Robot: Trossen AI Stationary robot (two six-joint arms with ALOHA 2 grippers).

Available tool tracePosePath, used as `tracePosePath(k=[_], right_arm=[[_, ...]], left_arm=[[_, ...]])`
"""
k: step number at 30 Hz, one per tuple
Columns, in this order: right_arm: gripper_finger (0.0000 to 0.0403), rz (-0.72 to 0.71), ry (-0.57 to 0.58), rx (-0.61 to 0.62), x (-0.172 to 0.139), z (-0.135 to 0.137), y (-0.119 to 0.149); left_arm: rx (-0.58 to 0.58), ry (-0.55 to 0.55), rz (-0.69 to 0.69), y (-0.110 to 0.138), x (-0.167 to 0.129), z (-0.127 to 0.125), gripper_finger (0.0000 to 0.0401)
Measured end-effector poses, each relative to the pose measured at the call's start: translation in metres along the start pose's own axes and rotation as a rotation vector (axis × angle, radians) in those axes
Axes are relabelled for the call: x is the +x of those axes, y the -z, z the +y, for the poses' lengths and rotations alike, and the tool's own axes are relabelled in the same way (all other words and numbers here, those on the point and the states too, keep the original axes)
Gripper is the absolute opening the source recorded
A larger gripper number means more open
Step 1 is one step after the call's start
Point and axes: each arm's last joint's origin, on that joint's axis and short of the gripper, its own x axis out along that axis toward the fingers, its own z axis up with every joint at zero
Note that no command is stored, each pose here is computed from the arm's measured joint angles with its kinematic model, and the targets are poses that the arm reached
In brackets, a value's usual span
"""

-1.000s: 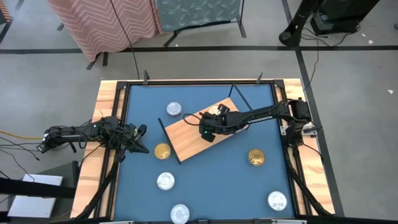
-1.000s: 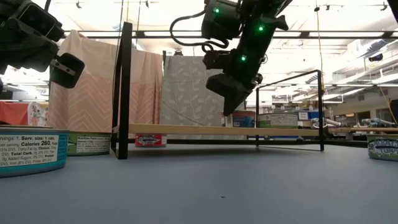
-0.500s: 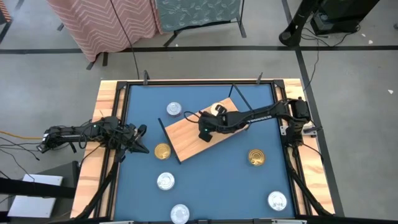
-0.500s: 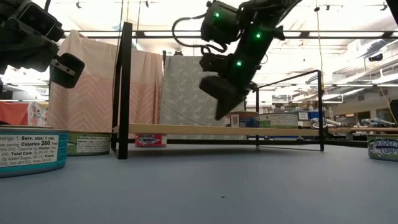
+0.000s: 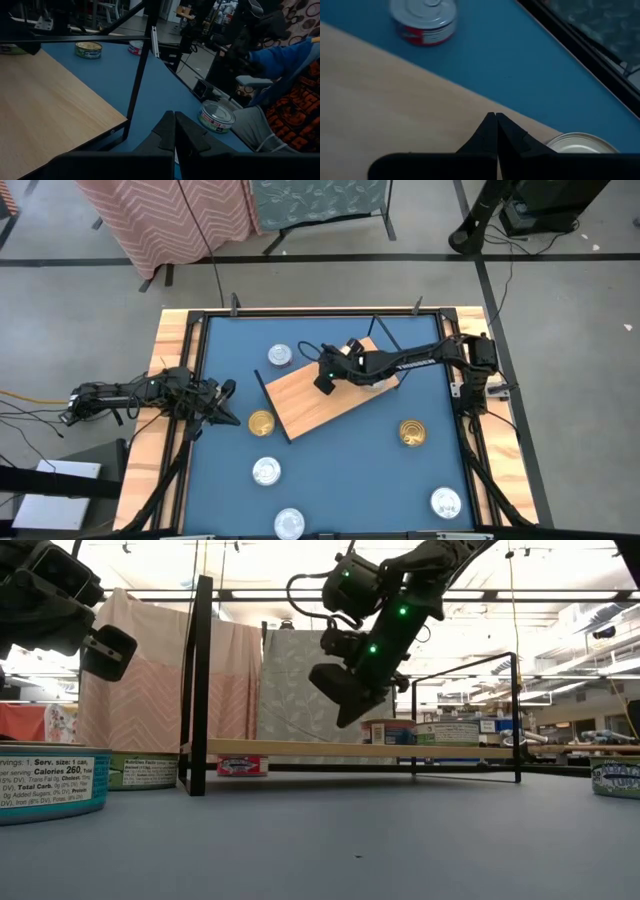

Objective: Stack canned seafood by type on shelf
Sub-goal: Put the blue/pink tuna can on the shelf, then put the green/blue tuna can on the shelf

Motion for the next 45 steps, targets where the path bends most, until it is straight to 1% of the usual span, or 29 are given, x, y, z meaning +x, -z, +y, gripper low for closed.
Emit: tracePosePath(k=[6, 17, 30, 33, 35, 37, 40, 43, 45], right_arm=[[0.0004, 0.018, 0.022, 0.026, 0.002, -0.005, 0.001], [0.0004, 0.098, 0.096, 0.013, 0.001, -0.01, 0.01], [0.0004, 0.11, 0.11, 0.022, 0.001, -0.011, 0.012], [0.0004, 0.117, 0.134, 0.006, 0.0, -0.012, 0.014], [0.0004, 0.096, 0.132, -0.024, -0.002, -0.008, 0.014], [0.0004, 0.048, 0.109, -0.068, -0.008, -0.001, 0.01], [0.0004, -0.069, 0.076, -0.134, -0.032, 0.01, 0.001], [0.0004, -0.178, 0.075, -0.195, -0.068, 0.015, -0.007], [0.0004, -0.239, 0.076, -0.229, -0.097, 0.016, -0.009]], left_arm=[[0.001, 0.0, 0.0, 0.0, 0.0, 0.0, 0.0007], [0.0, -0.001, 0.0, 0.0, 0.0, 0.0, 0.0007], [0.0, -0.002, 0.0, 0.0, 0.0, 0.0, 0.0007], [0.001, -0.001, -0.001, 0.0, 0.0, 0.0, 0.0007], [0.002, -0.001, -0.004, 0.0, 0.0, 0.0, 0.0007], [0.026, 0.007, -0.044, -0.004, 0.0, -0.001, 0.0007], [0.115, 0.049, -0.193, -0.02, -0.002, -0.005, 0.0007], [0.229, 0.108, -0.363, -0.038, -0.008, -0.013, 0.0007], [0.271, 0.122, -0.429, -0.047, -0.012, -0.018, 0.0007]])
